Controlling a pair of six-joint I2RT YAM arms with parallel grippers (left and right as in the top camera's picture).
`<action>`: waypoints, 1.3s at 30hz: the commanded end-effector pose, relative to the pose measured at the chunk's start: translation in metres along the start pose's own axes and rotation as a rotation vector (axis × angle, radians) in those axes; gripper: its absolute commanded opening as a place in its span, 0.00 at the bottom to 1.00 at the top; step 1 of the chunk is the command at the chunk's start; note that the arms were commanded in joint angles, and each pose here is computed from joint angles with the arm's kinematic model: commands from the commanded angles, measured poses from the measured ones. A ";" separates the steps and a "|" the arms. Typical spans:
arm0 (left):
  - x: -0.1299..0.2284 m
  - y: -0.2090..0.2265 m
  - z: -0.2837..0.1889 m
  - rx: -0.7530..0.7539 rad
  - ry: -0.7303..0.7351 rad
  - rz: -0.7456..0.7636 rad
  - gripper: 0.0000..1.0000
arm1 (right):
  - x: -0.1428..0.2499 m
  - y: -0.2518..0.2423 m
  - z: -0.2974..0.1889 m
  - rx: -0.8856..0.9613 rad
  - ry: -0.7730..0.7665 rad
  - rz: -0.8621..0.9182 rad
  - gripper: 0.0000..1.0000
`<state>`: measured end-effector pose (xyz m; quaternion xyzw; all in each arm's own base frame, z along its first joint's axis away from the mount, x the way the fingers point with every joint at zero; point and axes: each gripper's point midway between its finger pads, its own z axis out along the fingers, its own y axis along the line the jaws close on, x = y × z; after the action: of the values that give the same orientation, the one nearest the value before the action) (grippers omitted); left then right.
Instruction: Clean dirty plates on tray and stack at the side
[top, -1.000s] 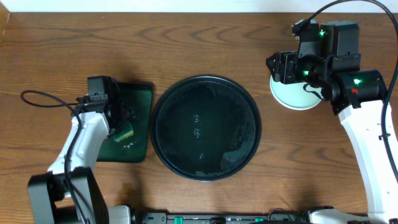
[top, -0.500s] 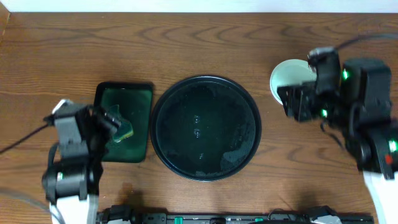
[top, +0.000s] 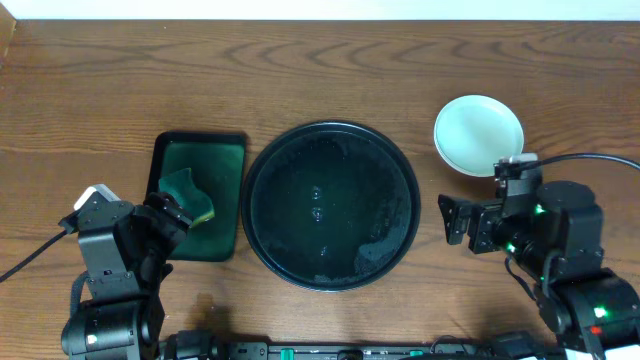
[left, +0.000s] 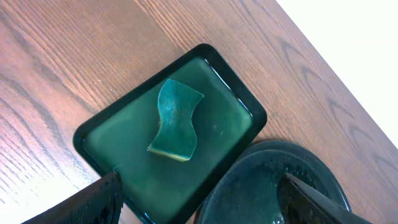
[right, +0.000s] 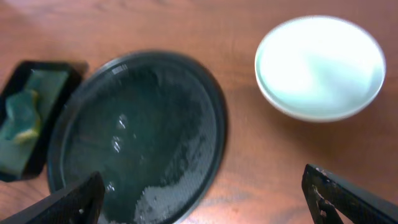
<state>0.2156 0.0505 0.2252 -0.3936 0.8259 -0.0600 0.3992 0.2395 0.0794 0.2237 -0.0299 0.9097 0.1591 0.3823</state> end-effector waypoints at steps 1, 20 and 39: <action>-0.005 -0.002 -0.004 0.003 -0.015 0.002 0.80 | 0.017 -0.003 0.009 0.006 0.056 0.041 0.99; -0.005 -0.002 -0.004 0.003 -0.015 0.002 0.80 | 0.050 -0.031 0.028 0.074 -0.001 -0.052 0.99; -0.005 -0.002 -0.004 0.003 -0.015 0.002 0.80 | 0.049 -0.077 0.035 0.150 -0.592 -0.062 0.99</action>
<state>0.2152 0.0504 0.2248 -0.3937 0.8264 -0.0596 0.3981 0.2417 0.0286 0.1470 0.0094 0.7753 0.1003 0.6235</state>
